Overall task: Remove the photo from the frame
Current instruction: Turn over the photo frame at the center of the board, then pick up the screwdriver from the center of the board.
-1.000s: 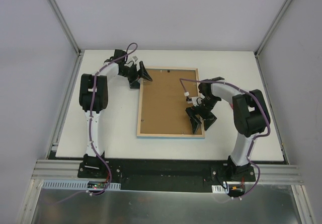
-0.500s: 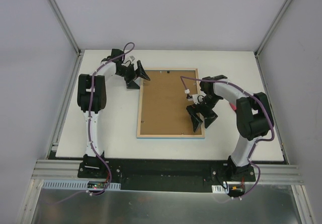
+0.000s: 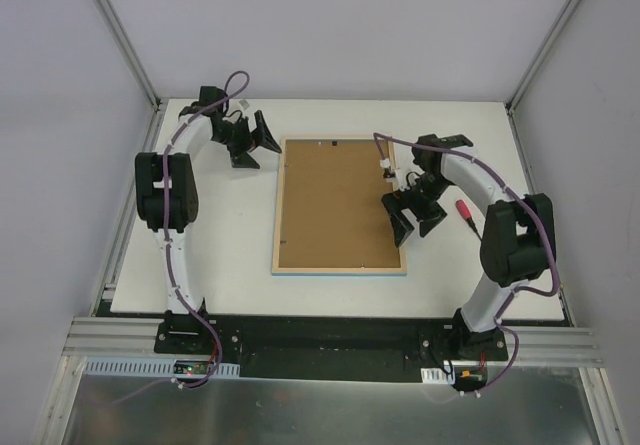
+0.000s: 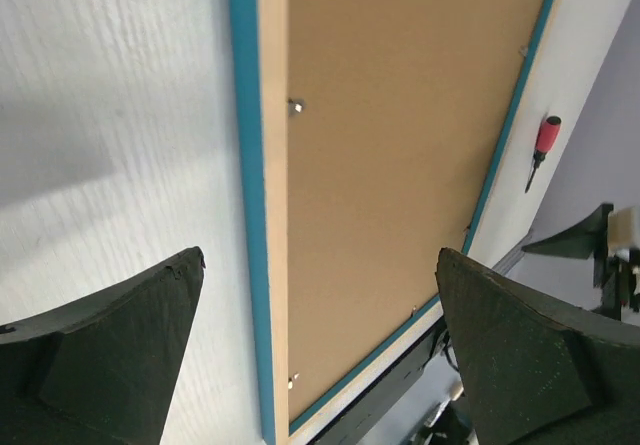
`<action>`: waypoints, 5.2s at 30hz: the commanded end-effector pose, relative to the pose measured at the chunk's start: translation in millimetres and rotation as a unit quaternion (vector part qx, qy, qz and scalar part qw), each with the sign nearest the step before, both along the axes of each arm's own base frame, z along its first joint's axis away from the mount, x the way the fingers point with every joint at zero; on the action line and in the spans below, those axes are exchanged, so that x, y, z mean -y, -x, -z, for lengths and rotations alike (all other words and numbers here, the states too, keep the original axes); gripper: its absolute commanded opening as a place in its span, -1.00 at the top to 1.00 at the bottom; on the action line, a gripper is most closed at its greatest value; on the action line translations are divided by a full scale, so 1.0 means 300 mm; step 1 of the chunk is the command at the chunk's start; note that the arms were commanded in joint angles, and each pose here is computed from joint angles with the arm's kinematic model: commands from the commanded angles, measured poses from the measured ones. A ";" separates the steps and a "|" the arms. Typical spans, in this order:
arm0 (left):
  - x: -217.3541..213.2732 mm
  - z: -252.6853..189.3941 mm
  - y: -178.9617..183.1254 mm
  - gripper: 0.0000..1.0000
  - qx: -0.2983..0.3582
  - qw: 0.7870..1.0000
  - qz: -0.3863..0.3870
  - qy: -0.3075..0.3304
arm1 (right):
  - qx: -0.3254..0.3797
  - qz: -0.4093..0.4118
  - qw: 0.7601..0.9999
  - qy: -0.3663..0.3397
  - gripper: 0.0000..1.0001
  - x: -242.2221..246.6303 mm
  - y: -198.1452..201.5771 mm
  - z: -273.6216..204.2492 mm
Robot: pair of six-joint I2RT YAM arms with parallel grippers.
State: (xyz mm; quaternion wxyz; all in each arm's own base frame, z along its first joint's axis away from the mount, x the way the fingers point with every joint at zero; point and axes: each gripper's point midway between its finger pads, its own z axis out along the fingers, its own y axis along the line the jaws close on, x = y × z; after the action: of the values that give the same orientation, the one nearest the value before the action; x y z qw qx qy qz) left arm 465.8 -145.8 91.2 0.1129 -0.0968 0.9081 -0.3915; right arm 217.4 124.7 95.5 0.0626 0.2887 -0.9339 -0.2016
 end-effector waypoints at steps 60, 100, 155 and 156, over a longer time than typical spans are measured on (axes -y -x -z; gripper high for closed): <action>-0.110 -0.310 0.843 -0.98 0.377 0.889 0.218 -0.142 | 0.054 0.136 0.961 0.236 -0.16 0.593 -0.424 0.247; 0.457 -0.618 0.505 -0.98 0.399 0.845 0.357 -0.007 | 0.261 0.358 0.849 -0.288 0.99 0.067 -0.605 -0.634; 0.884 -0.554 0.626 1.00 0.363 0.800 0.471 0.086 | 0.137 0.315 0.832 -0.437 -0.03 -0.168 -0.349 -0.616; 0.883 -0.561 0.634 1.00 0.363 0.798 0.473 0.092 | 0.134 0.308 0.837 -0.433 -0.03 -0.181 -0.344 -0.609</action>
State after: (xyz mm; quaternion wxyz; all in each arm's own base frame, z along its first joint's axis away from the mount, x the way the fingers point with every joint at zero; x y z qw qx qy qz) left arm 293.5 -411.5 211.0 0.1831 0.4456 0.7466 -0.4588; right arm 337.8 158.7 264.0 -0.2737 -0.0625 -0.7946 -0.5383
